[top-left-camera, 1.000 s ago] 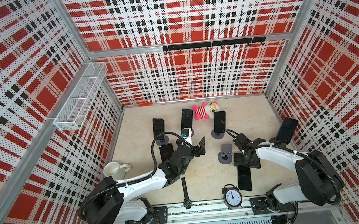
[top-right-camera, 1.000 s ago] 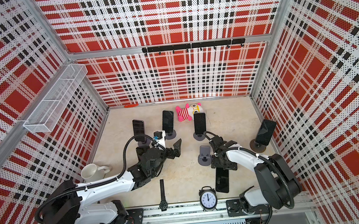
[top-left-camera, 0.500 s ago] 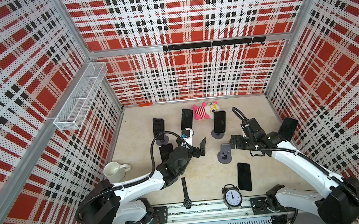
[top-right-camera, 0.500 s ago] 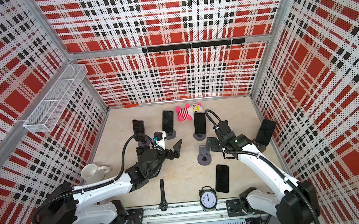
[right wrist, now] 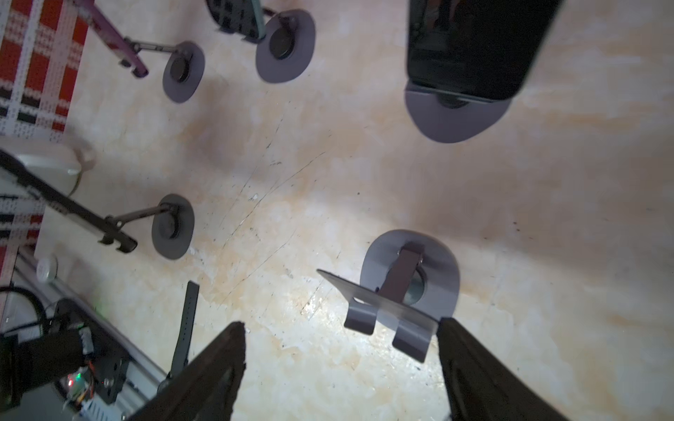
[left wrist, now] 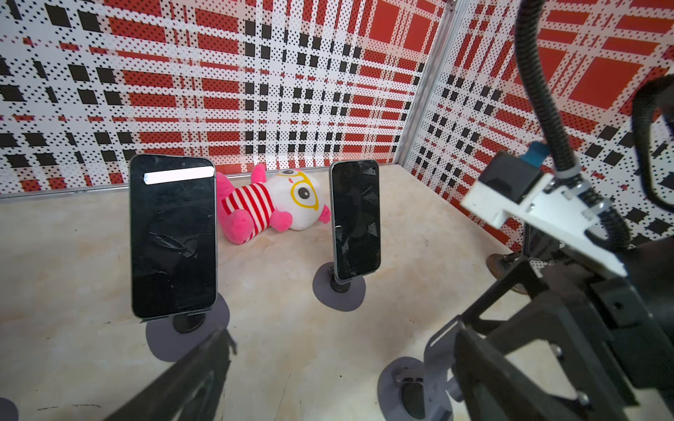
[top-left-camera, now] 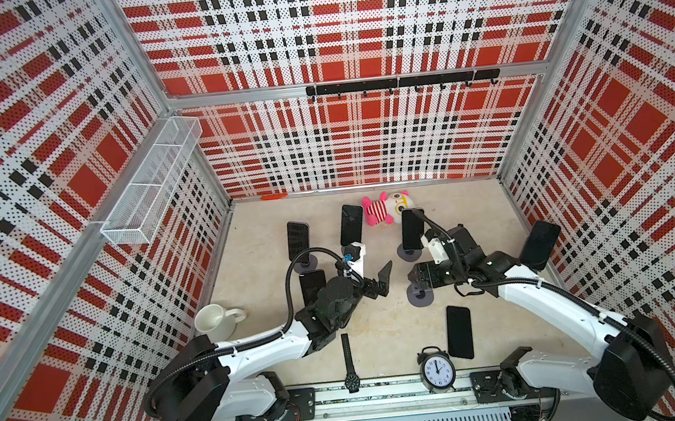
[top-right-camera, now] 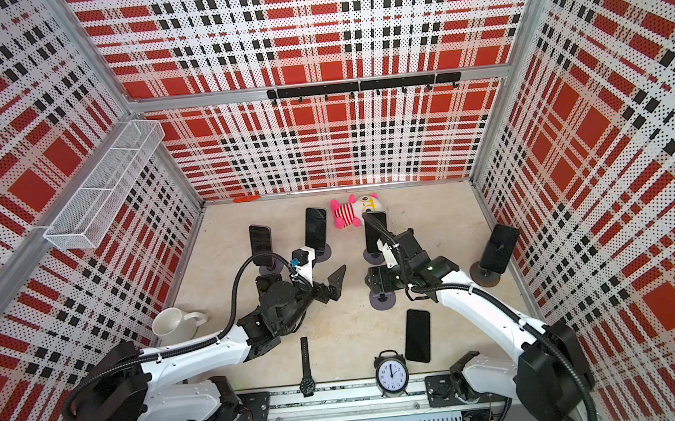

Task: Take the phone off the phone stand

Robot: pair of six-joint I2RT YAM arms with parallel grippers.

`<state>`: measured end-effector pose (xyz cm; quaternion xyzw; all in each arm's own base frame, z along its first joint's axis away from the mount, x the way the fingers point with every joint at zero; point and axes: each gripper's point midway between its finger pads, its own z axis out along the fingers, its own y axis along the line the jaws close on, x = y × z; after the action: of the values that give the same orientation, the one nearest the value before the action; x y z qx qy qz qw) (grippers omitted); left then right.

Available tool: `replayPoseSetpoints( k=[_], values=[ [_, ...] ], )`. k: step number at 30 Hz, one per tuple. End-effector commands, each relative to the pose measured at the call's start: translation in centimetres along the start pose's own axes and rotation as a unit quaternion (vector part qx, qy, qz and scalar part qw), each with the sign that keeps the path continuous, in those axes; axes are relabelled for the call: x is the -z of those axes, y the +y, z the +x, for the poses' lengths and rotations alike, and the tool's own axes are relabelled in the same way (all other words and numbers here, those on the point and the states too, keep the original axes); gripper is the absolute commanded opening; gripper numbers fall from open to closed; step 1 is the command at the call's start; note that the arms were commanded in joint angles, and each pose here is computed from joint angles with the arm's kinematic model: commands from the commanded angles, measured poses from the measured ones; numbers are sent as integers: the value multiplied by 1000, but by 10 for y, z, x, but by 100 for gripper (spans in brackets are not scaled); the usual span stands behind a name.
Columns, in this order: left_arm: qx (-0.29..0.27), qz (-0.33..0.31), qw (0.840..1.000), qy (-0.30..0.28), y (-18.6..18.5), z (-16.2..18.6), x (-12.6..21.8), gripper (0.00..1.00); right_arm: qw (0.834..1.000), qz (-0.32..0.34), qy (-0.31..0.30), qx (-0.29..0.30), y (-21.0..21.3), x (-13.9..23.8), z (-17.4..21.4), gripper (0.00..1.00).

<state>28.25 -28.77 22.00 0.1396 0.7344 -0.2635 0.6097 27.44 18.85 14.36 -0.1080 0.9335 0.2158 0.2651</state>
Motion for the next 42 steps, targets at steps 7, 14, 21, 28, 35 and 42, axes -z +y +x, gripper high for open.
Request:
replayPoseSetpoints(
  k=[7,14,21,28,35,42],
  values=[
    [10,18,1000,-14,-3,-4,2,98,998,-21,-38,38,-23,-5,-24,88],
    [9,13,1000,-15,0,-4,3,98,991,-116,-35,58,9,-15,-13,86],
    [13,19,1000,-11,-2,-1,2,98,997,-52,-15,63,-5,-36,-1,84],
    [14,17,1000,-10,-1,-1,1,98,996,-77,-2,41,3,-44,-1,72],
    [14,12,1000,-10,1,-1,0,98,999,-36,-22,20,-11,-43,-2,63],
    [17,9,1000,-4,5,3,-3,98,993,99,-65,8,-25,-60,-1,72]
  ],
)
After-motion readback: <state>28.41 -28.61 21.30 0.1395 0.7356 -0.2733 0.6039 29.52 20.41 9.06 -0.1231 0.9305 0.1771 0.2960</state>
